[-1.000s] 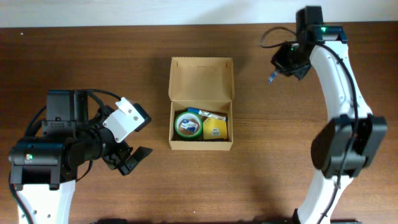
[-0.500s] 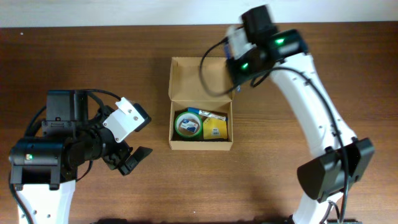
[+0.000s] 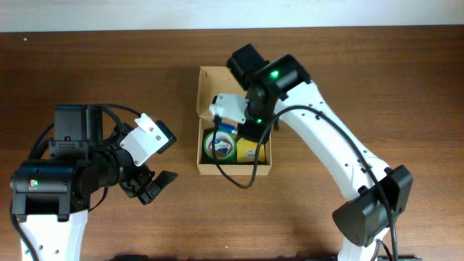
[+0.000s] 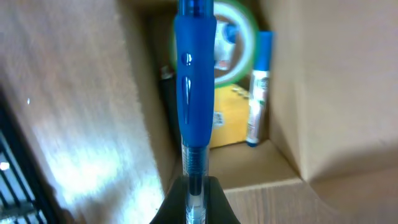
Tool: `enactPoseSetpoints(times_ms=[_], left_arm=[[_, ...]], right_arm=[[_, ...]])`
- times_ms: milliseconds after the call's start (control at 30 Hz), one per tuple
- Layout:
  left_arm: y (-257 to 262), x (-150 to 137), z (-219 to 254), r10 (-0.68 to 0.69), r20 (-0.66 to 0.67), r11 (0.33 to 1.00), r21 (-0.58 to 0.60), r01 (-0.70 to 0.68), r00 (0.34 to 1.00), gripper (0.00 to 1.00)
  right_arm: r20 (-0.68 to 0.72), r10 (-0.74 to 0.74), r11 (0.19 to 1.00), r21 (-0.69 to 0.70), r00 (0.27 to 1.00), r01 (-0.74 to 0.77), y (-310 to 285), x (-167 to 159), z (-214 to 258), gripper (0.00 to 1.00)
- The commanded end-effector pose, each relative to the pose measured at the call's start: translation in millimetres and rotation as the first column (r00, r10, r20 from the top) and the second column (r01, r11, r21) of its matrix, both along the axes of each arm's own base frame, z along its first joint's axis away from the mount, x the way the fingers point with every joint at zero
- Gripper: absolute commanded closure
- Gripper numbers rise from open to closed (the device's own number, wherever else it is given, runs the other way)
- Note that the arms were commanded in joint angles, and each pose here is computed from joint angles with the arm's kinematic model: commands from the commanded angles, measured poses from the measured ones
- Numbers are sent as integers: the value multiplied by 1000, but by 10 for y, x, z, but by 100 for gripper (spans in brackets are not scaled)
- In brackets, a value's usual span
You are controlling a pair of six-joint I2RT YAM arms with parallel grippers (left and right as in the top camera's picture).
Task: Pack container
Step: 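Lift the blue pen and carry it left over the box, then lower the blue pen into the box and open the right gripper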
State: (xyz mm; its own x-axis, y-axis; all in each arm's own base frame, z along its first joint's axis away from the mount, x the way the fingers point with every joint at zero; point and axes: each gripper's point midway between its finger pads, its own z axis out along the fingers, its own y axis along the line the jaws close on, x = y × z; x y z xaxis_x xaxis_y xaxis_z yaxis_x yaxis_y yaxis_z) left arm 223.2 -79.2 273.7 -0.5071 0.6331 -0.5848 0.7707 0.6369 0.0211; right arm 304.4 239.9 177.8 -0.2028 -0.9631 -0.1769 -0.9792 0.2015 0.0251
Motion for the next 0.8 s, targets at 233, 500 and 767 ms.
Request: enactPoseSetpoints(times_ms=[233, 500, 767], left_arm=[[-15, 9, 73, -13, 25, 1000, -11, 13, 1000, 1], [-15, 9, 73, -13, 25, 1000, -11, 13, 1000, 0], [-15, 9, 73, -13, 25, 1000, -11, 13, 1000, 1]], right_arm=[[-66, 146, 988, -41, 987, -149, 24, -271, -446, 96], [-64, 146, 988, -41, 987, -149, 34, -259, -584, 96], [-83, 145, 988, -48, 986, -149, 37, -263, -652, 96]])
